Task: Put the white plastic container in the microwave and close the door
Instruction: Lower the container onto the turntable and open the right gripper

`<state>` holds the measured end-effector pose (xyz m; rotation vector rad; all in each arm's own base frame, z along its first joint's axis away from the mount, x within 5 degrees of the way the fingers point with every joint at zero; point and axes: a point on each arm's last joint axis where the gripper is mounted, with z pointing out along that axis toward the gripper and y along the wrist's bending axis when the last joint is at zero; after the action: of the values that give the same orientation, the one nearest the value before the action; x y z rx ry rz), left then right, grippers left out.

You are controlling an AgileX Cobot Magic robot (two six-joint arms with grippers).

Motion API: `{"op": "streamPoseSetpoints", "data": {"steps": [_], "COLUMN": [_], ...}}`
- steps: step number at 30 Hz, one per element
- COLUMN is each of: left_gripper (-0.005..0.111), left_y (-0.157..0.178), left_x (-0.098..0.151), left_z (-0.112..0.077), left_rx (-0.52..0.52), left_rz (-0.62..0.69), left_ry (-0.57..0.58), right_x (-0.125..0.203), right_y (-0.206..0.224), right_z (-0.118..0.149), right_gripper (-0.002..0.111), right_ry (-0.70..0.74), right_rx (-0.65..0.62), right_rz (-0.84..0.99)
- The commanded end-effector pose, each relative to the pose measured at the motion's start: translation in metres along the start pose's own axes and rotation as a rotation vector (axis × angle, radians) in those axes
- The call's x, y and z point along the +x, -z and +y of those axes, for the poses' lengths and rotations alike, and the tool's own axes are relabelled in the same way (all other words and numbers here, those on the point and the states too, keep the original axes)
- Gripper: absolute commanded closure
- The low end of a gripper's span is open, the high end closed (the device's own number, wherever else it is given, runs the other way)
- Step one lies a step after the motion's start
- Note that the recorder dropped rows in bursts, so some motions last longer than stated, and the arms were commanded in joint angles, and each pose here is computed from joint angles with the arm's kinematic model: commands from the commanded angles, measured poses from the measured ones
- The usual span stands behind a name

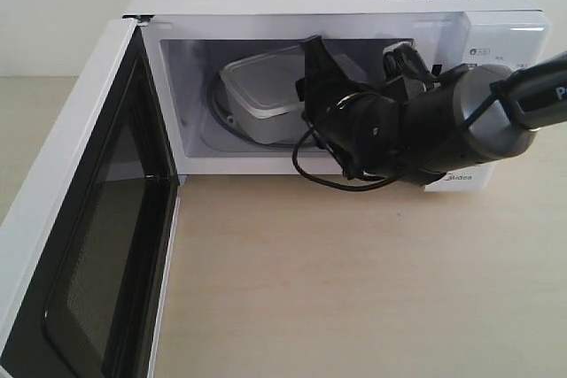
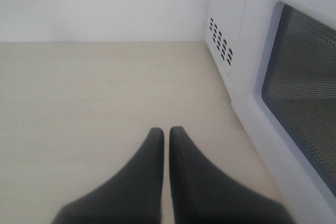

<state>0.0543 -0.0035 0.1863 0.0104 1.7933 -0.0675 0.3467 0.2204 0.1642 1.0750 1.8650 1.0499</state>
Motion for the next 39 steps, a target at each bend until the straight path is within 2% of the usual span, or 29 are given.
{"op": "streamPoseSetpoints", "data": {"steps": [1,5,7,11,14,18,23,31,36,39], "left_gripper": [0.102,0.102,0.102,0.102,0.102,0.102,0.102,0.102,0.102,0.102], "left_y": [0.0,0.0,0.0,0.0,0.0,0.0,0.0,0.0,0.0,0.0], "left_x": [0.001,0.001,0.001,0.001,0.001,0.001,0.001,0.001,0.001,0.001], "left_z": [0.0,0.0,0.0,0.0,0.0,0.0,0.0,0.0,0.0,0.0], "left_rx": [-0.003,-0.003,-0.003,-0.003,-0.003,-0.003,-0.003,-0.003,-0.003,-0.003], "left_rz": [-0.002,-0.002,-0.002,-0.002,-0.002,-0.002,-0.002,-0.002,-0.002,-0.002], "left_ry": [0.009,0.009,0.009,0.009,0.009,0.009,0.009,0.009,0.009,0.009], "right_x": [0.002,0.006,0.007,0.01,0.013,0.023,0.035,0.046,0.041,0.04], "right_y": [0.005,0.014,0.02,0.033,0.036,0.038,0.04,0.029,0.039,0.042], "right_z": [0.0,0.003,0.008,0.013,0.013,0.013,0.022,0.002,-0.011,-0.021], "right_gripper": [0.064,0.064,0.068,0.09,0.108,0.108,0.108,0.108,0.108,0.108], "right_ry": [0.06,0.19,0.351,0.593,0.693,0.864,1.122,1.165,1.195,1.194], "right_rx": [0.071,0.133,0.127,0.13,0.134,0.092,-0.037,-0.055,-0.125,-0.103], "right_rz": [0.087,0.182,0.228,0.329,0.382,0.409,0.344,0.26,0.054,0.065]}}
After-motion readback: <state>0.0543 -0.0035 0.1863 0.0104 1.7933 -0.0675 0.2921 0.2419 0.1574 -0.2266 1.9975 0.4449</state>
